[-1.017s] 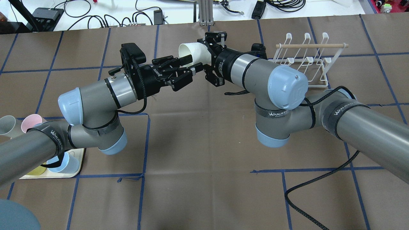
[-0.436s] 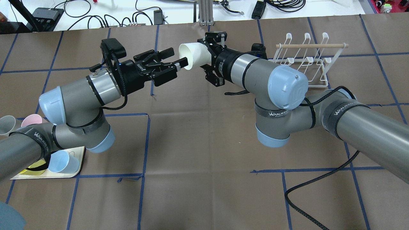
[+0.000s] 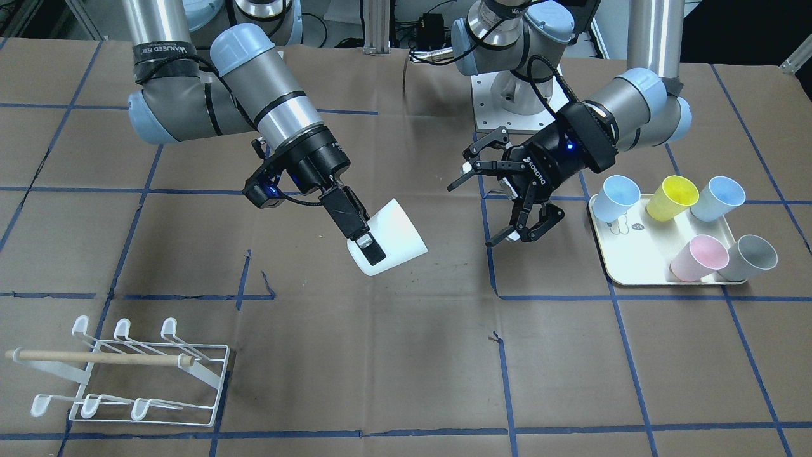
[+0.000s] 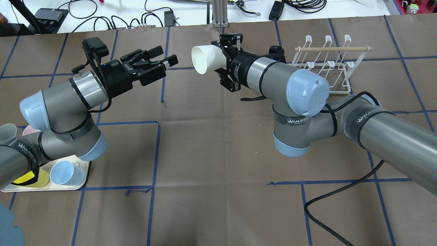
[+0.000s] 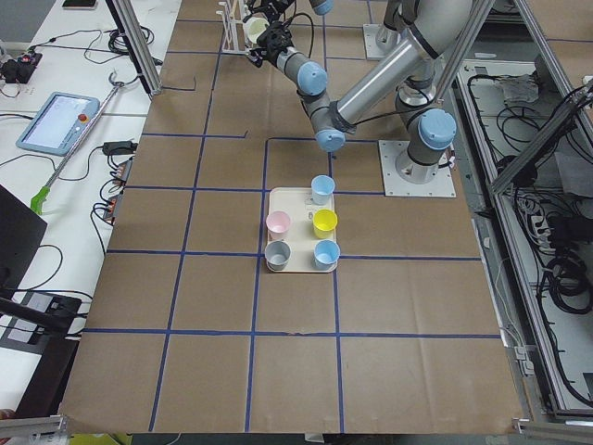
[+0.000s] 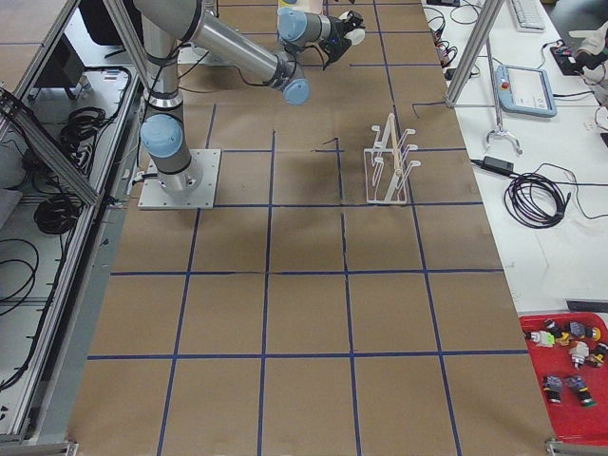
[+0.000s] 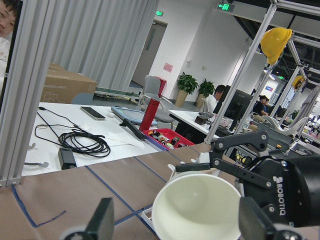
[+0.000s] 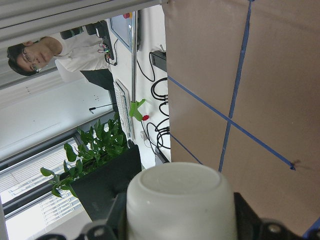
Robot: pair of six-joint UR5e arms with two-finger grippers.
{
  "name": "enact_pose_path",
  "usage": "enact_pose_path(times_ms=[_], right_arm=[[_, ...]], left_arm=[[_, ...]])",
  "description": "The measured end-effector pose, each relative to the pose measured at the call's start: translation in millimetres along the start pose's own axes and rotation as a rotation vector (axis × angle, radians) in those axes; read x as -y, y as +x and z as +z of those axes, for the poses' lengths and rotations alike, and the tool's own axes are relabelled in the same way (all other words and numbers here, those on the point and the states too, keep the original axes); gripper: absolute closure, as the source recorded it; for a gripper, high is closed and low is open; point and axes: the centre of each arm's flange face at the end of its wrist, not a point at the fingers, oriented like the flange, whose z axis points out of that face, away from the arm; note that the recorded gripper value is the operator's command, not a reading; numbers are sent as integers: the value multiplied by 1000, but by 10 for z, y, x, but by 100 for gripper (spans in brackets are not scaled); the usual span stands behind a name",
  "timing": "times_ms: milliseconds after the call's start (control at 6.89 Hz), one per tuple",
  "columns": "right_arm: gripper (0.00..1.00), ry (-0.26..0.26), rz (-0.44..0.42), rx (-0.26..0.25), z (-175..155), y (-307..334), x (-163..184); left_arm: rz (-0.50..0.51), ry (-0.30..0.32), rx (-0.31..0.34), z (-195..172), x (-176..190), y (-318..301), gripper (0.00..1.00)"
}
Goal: Transfer IKEA cup to right arm and place on rack
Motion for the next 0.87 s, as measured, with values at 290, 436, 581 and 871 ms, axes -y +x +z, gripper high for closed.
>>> enact_pose_path(times_ms=[290, 436, 581, 871], right_arm=[[74, 52, -181, 48, -40, -283, 316], [83, 99, -370, 65, -68, -445, 569], [86, 156, -602, 56, -93, -549, 870], [91, 275, -1071, -6, -229, -714, 1520]], left_arm=[[-100, -39, 114, 41, 123, -297, 5], [-149, -67, 180, 92, 224, -473, 5], [-201, -107, 255, 156, 289, -615, 4], [-282, -240, 442, 405, 329, -735, 2]])
